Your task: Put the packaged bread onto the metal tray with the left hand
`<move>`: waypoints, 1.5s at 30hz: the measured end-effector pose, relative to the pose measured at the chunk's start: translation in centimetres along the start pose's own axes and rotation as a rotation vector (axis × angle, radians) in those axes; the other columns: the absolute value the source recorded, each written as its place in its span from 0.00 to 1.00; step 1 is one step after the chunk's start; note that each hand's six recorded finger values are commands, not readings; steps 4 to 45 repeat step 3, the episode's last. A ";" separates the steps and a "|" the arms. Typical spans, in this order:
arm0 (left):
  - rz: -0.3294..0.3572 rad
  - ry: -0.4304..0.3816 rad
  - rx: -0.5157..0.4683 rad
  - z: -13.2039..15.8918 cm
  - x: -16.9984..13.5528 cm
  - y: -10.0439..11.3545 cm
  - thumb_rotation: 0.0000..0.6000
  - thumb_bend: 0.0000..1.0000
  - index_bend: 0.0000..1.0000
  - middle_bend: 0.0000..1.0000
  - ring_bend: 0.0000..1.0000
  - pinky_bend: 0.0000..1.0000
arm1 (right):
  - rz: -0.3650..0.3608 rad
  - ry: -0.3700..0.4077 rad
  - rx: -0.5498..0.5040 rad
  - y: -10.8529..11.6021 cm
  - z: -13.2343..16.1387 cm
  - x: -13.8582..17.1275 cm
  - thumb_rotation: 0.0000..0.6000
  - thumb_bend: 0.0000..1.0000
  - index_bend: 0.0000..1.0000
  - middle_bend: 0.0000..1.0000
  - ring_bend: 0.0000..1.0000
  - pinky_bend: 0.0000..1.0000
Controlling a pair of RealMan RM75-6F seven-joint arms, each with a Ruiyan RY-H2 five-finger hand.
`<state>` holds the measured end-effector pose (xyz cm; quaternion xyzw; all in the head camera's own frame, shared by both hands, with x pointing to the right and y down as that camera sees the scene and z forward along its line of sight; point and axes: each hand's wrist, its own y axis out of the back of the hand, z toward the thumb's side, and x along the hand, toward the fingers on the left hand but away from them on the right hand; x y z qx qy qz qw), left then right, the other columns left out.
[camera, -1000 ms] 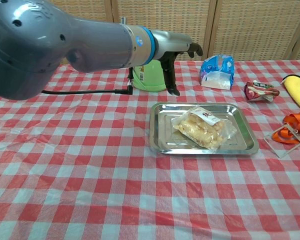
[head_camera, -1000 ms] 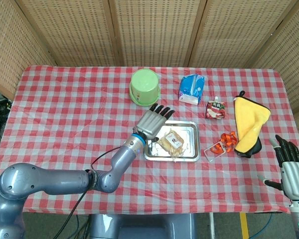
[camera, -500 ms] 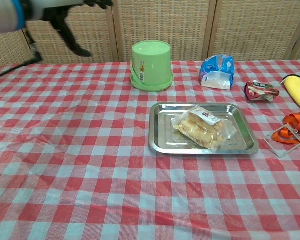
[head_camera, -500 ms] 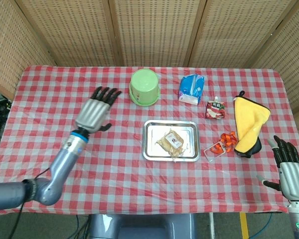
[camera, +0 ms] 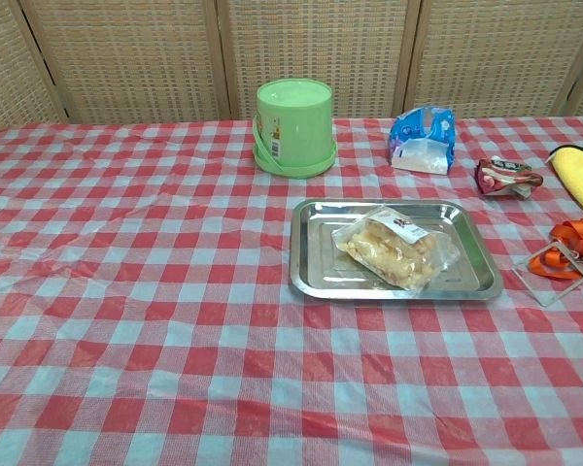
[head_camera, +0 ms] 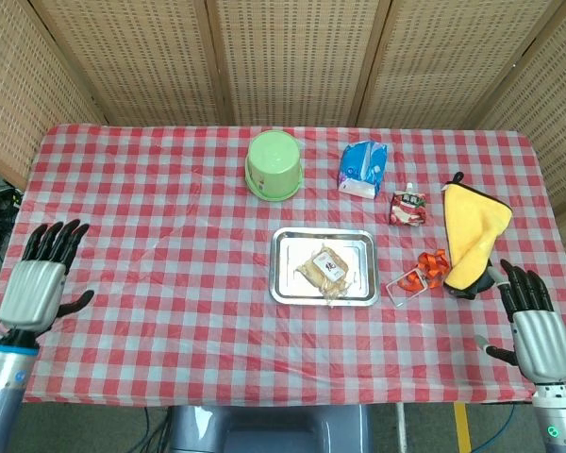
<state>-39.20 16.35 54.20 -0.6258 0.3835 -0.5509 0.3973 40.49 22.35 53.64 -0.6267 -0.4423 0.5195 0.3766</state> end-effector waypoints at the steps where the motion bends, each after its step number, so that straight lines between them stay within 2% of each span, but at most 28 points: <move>1: -0.006 0.012 -0.004 -0.5 -0.8 -0.2 1.00 0.20 0.00 0.00 0.00 0.00 | 0.000 0.006 0.003 0.0 0.2 0.1 1.00 0.09 0.06 0.00 0.00 0.00; 3: -0.023 0.029 -0.004 -1.3 -2.4 -0.7 1.00 0.20 0.00 0.00 0.00 0.00 | 0.004 0.019 0.007 -0.1 0.6 0.2 1.00 0.09 0.06 0.00 0.00 0.00; 45: -0.023 0.029 -0.004 -1.3 -2.4 -0.7 1.00 0.20 0.00 0.00 0.00 0.00 | 0.004 0.019 0.007 -0.1 0.6 0.2 1.00 0.09 0.06 0.00 0.00 0.00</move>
